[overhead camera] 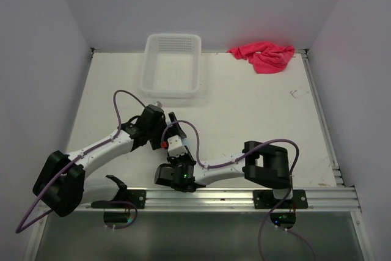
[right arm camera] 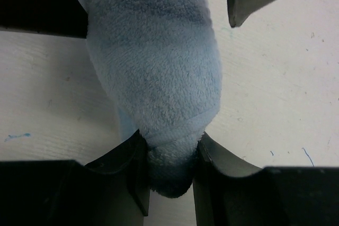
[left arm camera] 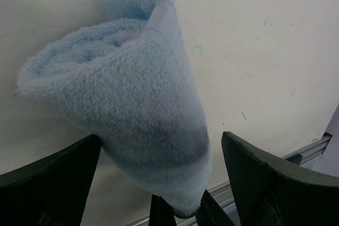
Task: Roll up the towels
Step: Place the rolled towel into the container
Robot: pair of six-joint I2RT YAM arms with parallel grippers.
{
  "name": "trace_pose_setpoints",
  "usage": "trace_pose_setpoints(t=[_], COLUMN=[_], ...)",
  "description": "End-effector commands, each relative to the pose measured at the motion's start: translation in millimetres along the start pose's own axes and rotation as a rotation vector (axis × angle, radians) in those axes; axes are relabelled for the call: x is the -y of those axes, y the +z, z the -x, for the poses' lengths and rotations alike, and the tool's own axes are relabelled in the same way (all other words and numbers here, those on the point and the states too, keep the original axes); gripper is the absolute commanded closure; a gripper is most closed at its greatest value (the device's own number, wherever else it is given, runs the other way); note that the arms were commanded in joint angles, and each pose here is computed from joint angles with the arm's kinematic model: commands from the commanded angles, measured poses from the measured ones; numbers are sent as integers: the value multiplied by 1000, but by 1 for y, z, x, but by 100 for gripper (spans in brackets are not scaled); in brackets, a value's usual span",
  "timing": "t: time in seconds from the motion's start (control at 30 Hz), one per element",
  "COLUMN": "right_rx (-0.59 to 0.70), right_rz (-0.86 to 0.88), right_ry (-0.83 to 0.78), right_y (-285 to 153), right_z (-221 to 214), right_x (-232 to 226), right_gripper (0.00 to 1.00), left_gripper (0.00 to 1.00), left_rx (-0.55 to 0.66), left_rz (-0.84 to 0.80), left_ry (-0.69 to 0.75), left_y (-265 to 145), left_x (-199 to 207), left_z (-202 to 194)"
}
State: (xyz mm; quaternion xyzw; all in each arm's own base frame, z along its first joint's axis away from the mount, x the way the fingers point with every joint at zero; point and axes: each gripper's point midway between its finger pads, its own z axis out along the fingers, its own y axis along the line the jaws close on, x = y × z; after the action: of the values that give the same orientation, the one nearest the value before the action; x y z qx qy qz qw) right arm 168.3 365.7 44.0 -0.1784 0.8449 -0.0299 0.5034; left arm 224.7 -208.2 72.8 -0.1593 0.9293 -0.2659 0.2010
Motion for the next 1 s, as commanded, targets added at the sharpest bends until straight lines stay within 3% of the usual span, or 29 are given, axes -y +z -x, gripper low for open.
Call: trace_pose_setpoints(t=[0.0,0.47,0.57,0.67,0.97], right_rx=[75,133,132,132,150], right_rz=[-45,-80,-76,-55,-47], right_ry=[28,-44,-52,-62,-72], right_y=[-2,-9,-9,-9,-11], right_z=[16,20,19,18,17], right_x=[-4,-17,-19,-24,-29], right_gripper=[83,83,83,81,73], left_gripper=[0,2,9,27,52], left_rx=[-31,-124,-139,-152,-209], left_rz=[25,121,129,147,191], left_ry=[6,57,58,62,86], left_y=[4,12,16,21,29], left_x=[-4,-27,-32,-37,-50], left_z=[-10,-36,-40,-44,-56])
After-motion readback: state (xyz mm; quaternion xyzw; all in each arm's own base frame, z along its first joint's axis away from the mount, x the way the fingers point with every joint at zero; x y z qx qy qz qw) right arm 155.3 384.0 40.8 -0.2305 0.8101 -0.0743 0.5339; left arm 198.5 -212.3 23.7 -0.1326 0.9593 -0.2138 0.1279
